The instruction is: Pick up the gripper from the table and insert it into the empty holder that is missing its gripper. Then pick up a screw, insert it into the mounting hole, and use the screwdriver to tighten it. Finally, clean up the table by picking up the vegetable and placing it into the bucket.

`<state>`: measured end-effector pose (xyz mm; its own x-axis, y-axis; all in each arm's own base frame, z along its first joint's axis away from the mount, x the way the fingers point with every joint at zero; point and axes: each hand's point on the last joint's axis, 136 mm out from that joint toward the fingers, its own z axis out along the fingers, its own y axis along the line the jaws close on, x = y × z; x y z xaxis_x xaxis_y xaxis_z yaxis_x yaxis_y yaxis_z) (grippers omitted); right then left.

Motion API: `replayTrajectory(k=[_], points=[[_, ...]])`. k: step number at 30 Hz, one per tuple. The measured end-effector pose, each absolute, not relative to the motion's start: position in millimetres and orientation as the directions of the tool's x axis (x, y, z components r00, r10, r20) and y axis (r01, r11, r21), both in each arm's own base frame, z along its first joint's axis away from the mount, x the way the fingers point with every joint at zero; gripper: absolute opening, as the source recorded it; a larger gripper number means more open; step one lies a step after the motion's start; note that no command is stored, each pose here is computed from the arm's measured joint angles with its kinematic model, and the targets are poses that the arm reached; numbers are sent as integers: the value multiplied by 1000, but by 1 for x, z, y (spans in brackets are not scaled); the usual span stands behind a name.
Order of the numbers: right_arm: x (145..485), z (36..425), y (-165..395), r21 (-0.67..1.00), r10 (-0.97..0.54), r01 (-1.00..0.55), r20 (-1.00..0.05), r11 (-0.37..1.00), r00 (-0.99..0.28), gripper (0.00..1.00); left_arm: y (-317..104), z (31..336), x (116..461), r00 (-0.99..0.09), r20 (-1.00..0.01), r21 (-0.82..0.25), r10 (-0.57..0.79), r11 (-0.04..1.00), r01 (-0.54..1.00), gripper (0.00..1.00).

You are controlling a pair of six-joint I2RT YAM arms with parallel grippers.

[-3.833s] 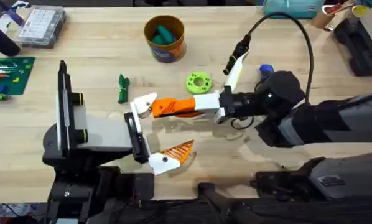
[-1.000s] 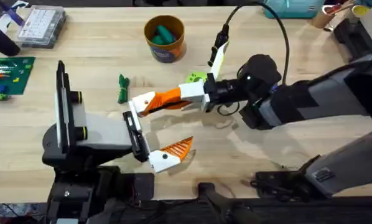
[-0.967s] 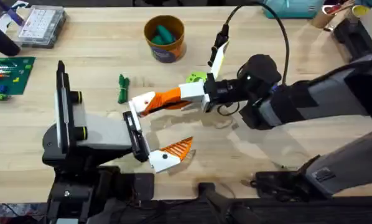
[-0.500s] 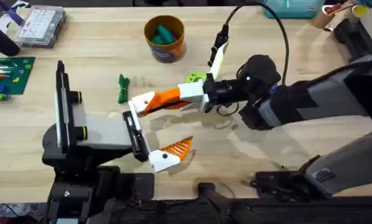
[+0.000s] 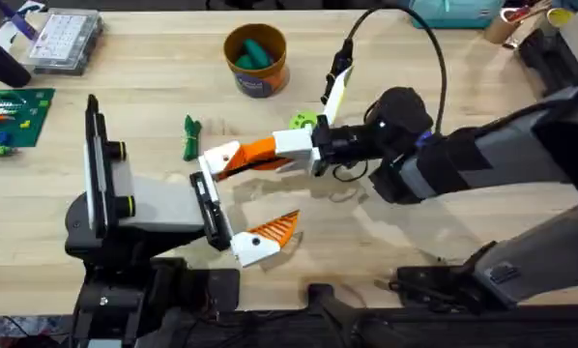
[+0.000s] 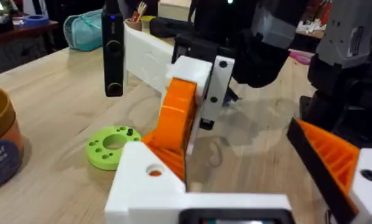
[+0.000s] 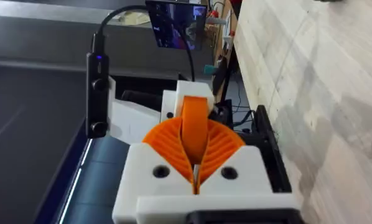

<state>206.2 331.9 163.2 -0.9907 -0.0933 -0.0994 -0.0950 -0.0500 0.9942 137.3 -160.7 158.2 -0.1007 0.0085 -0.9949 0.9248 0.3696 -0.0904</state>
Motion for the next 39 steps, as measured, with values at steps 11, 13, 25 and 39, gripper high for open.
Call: replayTrajectory(k=[11,13,25,39], points=[[207,164,331,994,-74,-96,-99,-48,-992,10,-161,158,138,-99,-995,-89,9,371,924,990],[206,164,330,995,-61,-93,-96,-45,-994,10,-161,158,137,-100,-995,-90,9,367,926,990],[204,164,327,995,-31,-89,-90,-42,-995,10,-161,158,136,-101,-995,-91,9,362,928,990],[204,164,325,994,4,-104,-104,-38,-995,10,-162,158,136,-98,-995,-88,10,361,929,990]])
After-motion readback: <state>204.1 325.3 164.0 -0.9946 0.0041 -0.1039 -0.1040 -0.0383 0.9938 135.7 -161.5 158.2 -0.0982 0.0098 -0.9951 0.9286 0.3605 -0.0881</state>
